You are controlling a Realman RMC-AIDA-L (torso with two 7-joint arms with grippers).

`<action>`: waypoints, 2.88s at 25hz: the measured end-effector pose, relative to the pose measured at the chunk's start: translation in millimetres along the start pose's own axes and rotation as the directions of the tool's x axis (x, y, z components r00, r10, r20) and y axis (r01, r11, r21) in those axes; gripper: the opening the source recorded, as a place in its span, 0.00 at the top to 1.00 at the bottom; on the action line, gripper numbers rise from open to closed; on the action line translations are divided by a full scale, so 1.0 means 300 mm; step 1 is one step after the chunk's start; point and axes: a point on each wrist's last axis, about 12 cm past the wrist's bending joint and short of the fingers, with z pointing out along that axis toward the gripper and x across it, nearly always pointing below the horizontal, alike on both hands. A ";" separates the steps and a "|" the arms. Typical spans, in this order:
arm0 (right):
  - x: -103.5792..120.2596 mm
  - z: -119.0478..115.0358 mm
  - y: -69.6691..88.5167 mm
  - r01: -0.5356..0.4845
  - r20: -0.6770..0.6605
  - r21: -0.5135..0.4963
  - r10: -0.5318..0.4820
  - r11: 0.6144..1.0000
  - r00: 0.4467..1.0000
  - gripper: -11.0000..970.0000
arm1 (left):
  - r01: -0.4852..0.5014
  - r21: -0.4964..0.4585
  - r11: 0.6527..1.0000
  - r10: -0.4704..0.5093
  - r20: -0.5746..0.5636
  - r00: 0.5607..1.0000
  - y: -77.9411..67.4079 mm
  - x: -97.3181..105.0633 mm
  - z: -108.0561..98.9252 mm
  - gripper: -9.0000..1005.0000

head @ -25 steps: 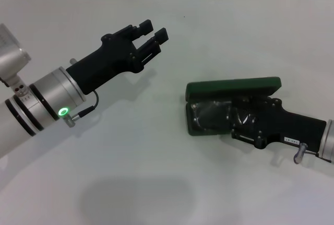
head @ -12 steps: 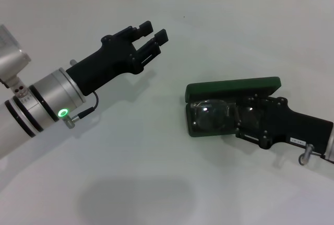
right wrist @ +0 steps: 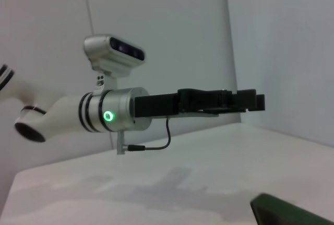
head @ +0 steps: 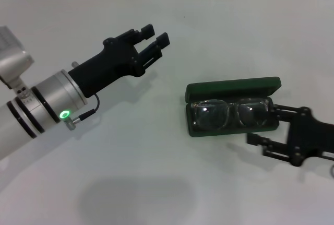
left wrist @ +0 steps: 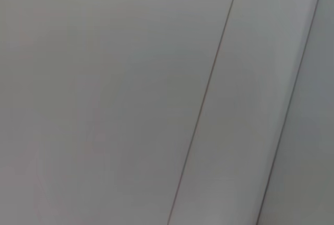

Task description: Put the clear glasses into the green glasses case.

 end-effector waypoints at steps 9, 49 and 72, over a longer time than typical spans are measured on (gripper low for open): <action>0.027 -0.047 -0.022 -0.054 -0.104 0.010 0.055 0.998 0.993 0.41 | -0.027 -0.049 0.998 0.016 -0.218 0.976 0.026 0.052 0.081 0.50; 0.057 0.165 -0.009 -0.108 -0.169 0.042 0.114 0.993 0.979 0.41 | -0.106 0.160 0.981 0.159 -0.366 0.917 -0.060 0.096 0.158 0.49; 0.007 0.126 -0.006 -0.060 -0.136 -0.081 0.049 0.995 0.990 0.41 | -0.106 0.161 0.981 0.160 -0.374 0.914 -0.063 0.103 0.154 0.49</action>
